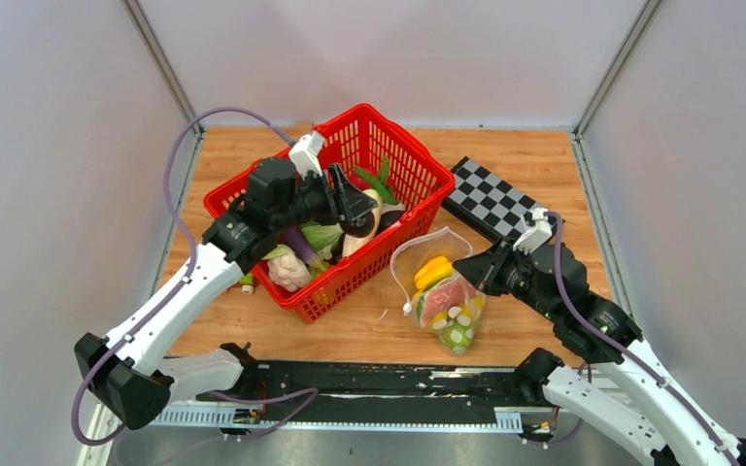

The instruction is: Place the food in the zip-top bag and seal the zipper

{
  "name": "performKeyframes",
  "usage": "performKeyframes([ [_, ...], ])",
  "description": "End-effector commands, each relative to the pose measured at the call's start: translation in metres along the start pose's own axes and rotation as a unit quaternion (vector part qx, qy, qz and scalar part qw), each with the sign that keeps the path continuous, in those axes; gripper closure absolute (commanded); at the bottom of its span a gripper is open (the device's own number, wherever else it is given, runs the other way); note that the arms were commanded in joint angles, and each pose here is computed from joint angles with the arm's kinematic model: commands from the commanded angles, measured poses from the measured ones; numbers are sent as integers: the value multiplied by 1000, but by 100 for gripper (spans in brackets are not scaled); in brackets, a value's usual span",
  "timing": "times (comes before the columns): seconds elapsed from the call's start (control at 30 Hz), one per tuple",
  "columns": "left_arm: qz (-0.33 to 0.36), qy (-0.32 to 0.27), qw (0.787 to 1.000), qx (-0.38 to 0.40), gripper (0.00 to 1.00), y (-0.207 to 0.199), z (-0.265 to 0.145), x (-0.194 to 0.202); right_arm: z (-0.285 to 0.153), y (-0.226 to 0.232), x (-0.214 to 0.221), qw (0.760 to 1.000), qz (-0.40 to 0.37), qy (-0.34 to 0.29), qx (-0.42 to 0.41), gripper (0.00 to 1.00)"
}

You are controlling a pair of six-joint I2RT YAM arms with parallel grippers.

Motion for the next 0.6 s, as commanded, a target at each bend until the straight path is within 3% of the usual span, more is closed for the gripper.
performKeyframes([
  [0.0, -12, -6, 996, 89, 71, -38, 7, 10, -3, 17, -14, 999, -2, -26, -37, 97],
  [0.33, 35, 41, 986, 159, 68, -83, 41, 58, -7, 17, -15, 999, 1, -33, -40, 97],
  [0.57, 56, 81, 982, 162, 66, -87, 71, 96, -10, 21, -16, 998, 1, -35, -56, 97],
])
Point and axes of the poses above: each gripper's point midway between its finger pads, its own z axis out along the fingers, its own y axis along the line the jaws close on, x = y × z, the point moved 4 cm from there along -z, back along the fingers, and after that the axes turned 3 degrees about -z, right-handed, at the moved point
